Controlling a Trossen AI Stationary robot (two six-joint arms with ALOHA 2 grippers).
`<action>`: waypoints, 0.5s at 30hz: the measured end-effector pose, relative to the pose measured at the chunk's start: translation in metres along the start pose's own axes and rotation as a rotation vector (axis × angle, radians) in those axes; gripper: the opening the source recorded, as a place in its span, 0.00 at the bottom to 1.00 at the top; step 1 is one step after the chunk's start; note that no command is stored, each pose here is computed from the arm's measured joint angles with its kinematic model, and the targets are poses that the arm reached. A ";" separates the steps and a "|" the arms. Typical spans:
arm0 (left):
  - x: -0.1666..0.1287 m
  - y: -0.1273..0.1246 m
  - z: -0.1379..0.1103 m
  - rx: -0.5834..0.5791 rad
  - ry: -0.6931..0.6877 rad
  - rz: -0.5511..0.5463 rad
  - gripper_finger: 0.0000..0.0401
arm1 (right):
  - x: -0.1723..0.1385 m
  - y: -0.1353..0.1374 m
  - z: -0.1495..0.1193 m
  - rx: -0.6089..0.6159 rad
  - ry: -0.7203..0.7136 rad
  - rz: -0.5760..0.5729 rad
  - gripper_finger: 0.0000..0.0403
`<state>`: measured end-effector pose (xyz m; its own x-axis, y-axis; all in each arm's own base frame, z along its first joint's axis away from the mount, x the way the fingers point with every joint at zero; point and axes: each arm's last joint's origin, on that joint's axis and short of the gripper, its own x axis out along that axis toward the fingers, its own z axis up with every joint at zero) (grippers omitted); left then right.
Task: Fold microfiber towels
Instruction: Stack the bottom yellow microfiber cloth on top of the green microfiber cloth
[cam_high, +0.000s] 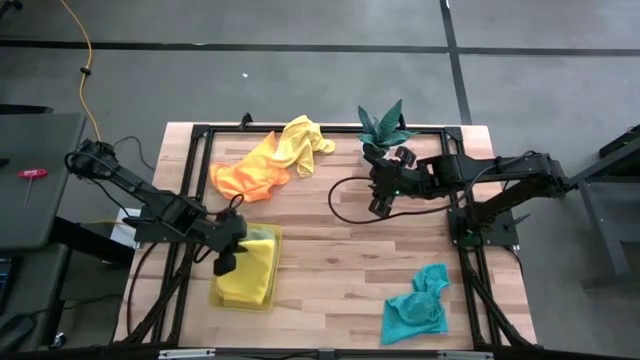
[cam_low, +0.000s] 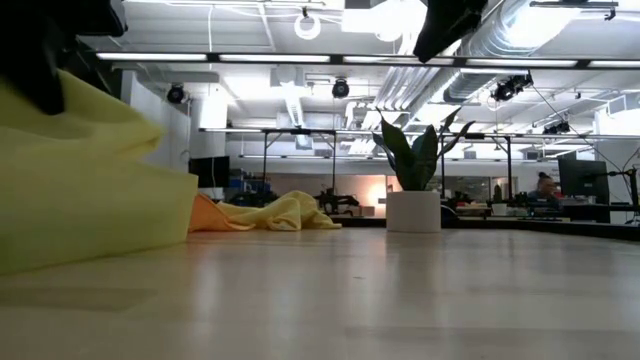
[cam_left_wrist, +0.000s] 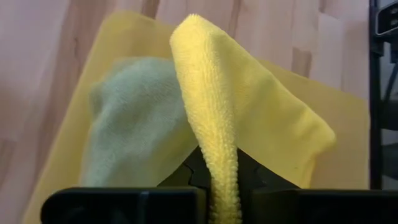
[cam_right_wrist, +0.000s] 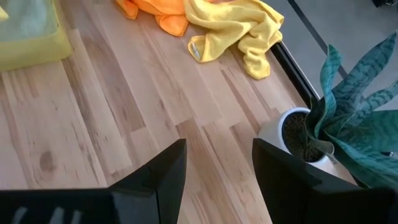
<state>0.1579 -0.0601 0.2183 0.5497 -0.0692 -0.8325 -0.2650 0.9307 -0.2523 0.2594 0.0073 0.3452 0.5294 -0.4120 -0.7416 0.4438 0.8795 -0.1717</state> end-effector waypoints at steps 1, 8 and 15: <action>0.000 0.000 0.000 0.009 -0.007 0.009 0.04 | 0.000 0.000 0.000 0.001 -0.002 0.001 0.44; 0.001 0.001 0.001 0.019 -0.027 0.054 0.10 | 0.000 0.001 0.001 0.008 -0.005 0.012 0.44; 0.002 0.001 0.000 0.036 -0.018 0.054 0.26 | 0.000 0.001 0.001 0.009 -0.006 0.014 0.44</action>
<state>0.1591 -0.0589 0.2163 0.5493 -0.0128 -0.8355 -0.2657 0.9453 -0.1891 0.2604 0.0077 0.3457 0.5400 -0.4012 -0.7399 0.4428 0.8830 -0.1557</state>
